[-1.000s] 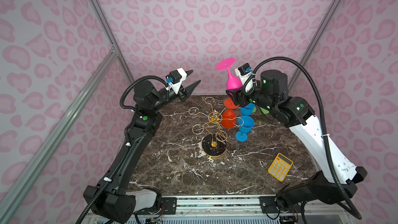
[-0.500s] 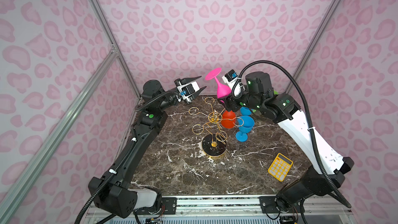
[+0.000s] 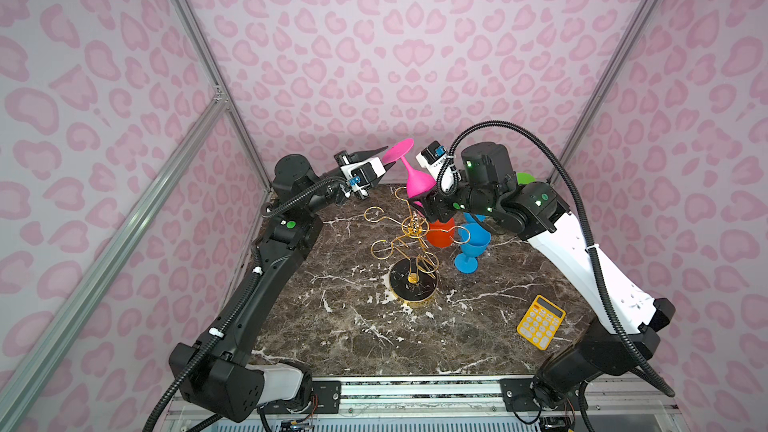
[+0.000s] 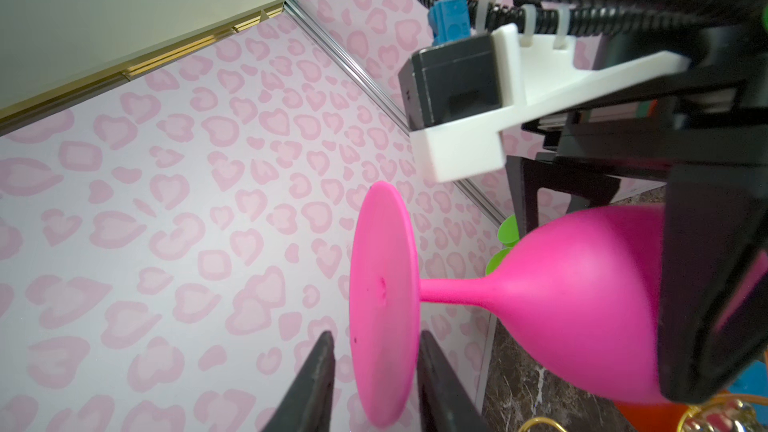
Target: Take the wine glass off the wine glass rack
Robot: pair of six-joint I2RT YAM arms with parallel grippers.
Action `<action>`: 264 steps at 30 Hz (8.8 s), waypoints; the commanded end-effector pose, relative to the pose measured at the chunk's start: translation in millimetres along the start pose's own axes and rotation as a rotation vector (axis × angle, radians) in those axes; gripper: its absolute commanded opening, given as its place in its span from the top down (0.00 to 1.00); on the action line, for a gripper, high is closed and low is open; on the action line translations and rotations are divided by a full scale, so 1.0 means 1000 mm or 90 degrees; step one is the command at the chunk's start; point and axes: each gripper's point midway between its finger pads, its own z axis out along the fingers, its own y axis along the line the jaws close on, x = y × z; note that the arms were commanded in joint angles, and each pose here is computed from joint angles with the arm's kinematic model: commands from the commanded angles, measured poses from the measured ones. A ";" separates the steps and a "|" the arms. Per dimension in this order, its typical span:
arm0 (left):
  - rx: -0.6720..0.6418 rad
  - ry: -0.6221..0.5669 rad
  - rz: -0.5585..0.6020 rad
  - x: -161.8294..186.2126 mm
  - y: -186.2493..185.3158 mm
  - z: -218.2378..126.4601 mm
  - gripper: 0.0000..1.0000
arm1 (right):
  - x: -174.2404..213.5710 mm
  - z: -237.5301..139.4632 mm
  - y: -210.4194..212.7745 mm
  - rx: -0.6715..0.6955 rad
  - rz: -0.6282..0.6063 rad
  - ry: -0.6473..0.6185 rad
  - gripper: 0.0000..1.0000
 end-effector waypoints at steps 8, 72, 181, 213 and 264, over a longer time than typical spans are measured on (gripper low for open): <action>-0.016 -0.018 0.026 -0.011 0.004 -0.001 0.82 | 0.003 0.008 0.004 -0.015 0.025 0.005 0.32; -0.039 -0.022 -0.501 0.011 0.035 0.006 0.97 | -0.074 -0.078 -0.040 -0.063 0.131 -0.390 0.66; -0.330 0.062 -0.575 -0.004 0.054 -0.111 0.03 | 0.088 -0.073 -0.207 0.099 0.483 -0.083 0.58; -0.318 0.051 -0.574 -0.018 0.048 -0.119 0.02 | 0.082 0.012 -0.135 -0.143 0.642 -0.126 0.64; -0.308 0.050 -0.561 -0.025 0.045 -0.122 0.02 | 0.062 0.018 -0.119 -0.220 0.690 -0.156 1.00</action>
